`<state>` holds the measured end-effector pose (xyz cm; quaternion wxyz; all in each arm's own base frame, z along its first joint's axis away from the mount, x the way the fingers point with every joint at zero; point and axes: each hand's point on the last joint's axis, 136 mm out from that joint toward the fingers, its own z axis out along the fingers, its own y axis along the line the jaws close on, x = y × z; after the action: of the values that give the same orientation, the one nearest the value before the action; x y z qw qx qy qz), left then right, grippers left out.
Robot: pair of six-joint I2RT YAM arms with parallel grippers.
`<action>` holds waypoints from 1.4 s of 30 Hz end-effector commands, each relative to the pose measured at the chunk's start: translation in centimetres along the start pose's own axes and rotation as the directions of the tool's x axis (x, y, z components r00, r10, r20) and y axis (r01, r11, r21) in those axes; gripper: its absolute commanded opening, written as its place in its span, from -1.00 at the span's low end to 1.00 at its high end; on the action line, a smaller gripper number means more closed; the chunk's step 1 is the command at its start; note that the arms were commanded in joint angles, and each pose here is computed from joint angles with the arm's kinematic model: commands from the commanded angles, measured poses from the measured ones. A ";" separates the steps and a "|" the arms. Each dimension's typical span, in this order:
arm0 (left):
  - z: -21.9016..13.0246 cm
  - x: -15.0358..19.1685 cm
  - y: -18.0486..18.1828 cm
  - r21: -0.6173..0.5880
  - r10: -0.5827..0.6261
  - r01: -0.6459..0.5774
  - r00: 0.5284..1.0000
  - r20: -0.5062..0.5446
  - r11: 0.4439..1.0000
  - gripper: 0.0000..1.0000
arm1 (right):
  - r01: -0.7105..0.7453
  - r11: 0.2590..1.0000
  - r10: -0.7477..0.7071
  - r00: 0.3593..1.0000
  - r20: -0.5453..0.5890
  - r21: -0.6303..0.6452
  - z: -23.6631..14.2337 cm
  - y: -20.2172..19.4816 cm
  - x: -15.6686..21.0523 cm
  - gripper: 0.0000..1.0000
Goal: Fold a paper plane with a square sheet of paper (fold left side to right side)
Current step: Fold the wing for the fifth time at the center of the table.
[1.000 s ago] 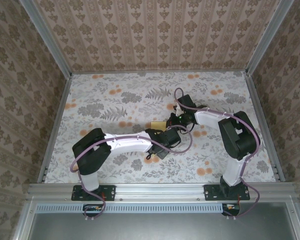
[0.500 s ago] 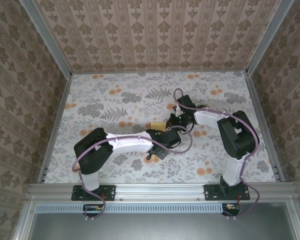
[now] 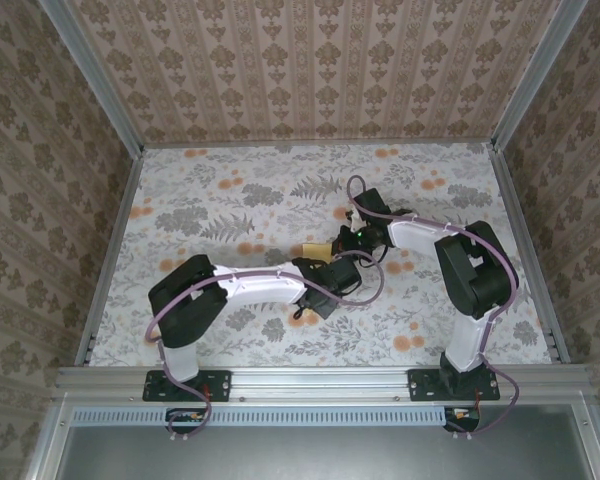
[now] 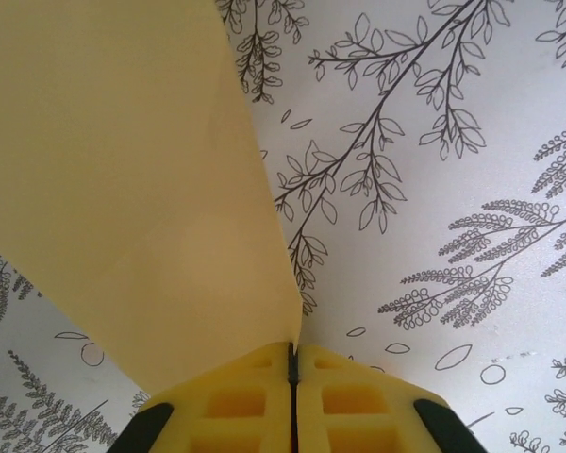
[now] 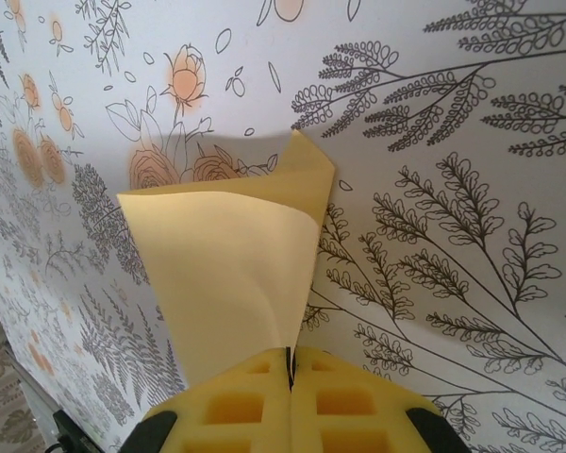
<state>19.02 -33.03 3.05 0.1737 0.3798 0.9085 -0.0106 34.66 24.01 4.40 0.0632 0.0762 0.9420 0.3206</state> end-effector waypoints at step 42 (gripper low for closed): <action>-2.8 -3.3 1.3 0.733 -0.602 0.404 0.799 0.009 0.547 -1.00 | 0.187 0.982 -0.178 0.939 0.294 0.000 -5.5 -3.3 3.0 0.41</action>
<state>21.00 -33.02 4.55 0.1184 0.1400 0.9010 -0.3931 30.37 17.59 5.26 0.2136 0.0471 0.9334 0.2844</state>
